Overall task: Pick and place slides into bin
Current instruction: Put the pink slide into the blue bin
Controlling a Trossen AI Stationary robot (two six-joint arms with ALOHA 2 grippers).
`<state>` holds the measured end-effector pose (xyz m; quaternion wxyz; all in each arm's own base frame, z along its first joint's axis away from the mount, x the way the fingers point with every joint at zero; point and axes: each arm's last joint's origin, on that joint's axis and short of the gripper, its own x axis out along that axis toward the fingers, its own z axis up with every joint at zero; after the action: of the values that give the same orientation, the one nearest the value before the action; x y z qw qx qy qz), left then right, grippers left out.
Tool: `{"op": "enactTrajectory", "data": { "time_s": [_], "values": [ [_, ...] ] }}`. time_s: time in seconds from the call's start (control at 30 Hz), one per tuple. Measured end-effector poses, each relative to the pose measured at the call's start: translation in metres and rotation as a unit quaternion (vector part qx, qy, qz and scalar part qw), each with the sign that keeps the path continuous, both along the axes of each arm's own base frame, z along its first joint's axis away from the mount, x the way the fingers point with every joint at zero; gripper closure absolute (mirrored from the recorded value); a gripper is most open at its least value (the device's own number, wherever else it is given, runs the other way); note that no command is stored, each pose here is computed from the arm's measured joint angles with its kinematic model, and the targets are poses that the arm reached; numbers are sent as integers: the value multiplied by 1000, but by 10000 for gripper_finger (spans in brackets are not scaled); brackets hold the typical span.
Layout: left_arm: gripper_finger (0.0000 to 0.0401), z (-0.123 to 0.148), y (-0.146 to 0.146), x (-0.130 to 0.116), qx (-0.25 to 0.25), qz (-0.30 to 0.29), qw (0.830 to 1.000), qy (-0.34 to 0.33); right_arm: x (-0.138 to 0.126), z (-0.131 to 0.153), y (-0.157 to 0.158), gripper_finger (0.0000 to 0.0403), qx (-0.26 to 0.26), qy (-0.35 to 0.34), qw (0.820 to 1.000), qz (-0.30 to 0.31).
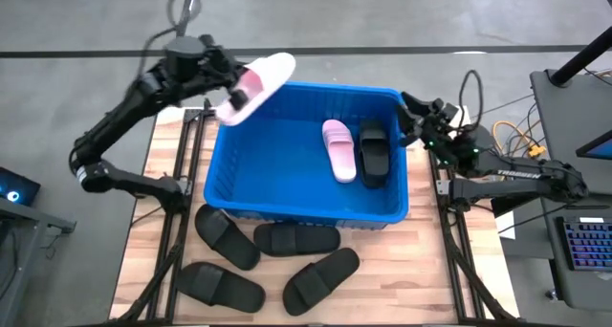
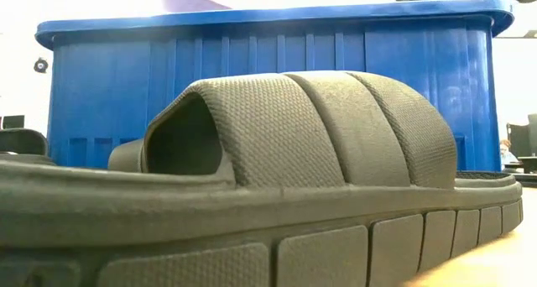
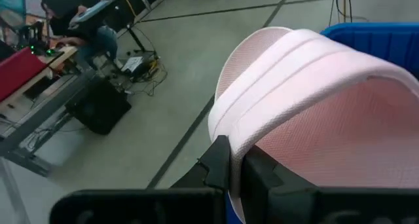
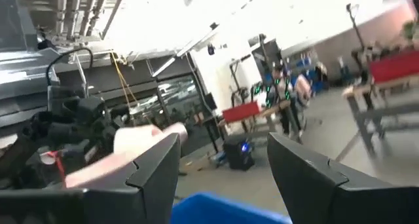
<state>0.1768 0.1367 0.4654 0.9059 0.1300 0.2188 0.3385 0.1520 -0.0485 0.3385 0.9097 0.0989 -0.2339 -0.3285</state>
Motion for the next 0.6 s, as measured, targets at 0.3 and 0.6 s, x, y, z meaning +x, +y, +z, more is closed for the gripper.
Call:
{"op": "enactTrajectory", "data": {
  "time_s": [0.3, 0.6],
  "values": [
    [401, -7, -13, 71, 47, 63, 996, 31, -23, 14, 5, 184, -45, -17, 999, -20],
    [401, -18, -28, 136, 17, 127, 991, -28, -19, 12, 4, 184, -45, -5, 999, -21]
  ]
}}
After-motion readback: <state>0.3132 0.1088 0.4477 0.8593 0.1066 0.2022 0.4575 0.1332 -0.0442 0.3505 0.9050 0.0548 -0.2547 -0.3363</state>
